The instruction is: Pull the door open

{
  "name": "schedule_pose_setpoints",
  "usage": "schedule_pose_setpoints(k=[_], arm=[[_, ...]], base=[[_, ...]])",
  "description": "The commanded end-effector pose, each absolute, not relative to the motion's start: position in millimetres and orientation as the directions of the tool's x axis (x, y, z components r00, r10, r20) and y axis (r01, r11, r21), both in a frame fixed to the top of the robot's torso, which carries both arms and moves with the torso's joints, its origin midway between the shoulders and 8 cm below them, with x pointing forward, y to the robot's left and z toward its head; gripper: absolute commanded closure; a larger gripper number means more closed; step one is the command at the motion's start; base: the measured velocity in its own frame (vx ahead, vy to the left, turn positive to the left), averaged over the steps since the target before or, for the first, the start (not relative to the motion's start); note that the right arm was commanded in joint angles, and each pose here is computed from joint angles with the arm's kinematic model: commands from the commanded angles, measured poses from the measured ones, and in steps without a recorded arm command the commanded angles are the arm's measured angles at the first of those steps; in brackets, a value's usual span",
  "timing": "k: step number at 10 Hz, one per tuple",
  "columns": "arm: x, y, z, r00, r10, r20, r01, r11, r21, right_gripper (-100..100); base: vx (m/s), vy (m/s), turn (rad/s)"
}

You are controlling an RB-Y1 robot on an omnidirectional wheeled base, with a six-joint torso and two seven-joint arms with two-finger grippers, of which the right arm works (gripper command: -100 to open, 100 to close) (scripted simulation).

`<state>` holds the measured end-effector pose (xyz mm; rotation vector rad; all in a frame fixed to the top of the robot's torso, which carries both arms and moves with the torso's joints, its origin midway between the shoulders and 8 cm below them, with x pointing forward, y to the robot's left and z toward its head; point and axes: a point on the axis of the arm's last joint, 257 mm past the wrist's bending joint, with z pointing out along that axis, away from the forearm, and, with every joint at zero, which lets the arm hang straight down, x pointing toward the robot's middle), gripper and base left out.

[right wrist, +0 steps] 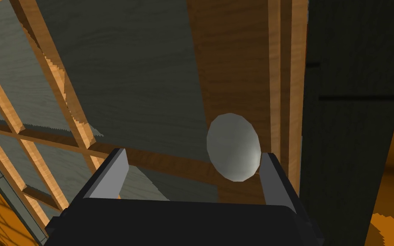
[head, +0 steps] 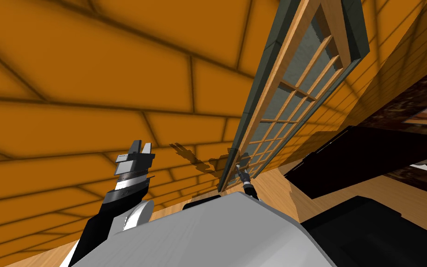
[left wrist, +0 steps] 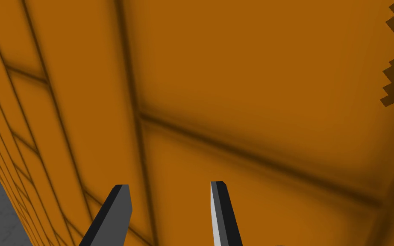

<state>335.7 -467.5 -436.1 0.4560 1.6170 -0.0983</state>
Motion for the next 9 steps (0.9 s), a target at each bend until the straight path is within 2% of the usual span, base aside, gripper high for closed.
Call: schedule_pose_setpoints(k=[1, 7, 8, 9], arm=[[320, -504, -444, -0.07, 0.233, -0.97, 0.412, 0.892, 0.184, 100], [321, -504, -444, -0.068, 0.232, -0.97, 0.411, 0.893, 0.185, 100], [330, -501, -433, -0.042, 0.229, -0.973, 0.396, 0.897, 0.194, 100], [337, -471, -438, -0.038, 0.271, -0.962, 0.359, 0.902, 0.24, 100]], base=[[-0.023, 0.018, 0.02], [0.004, 0.0, -0.003], [-0.013, 0.008, 0.005], [-0.028, 0.033, 0.083]])
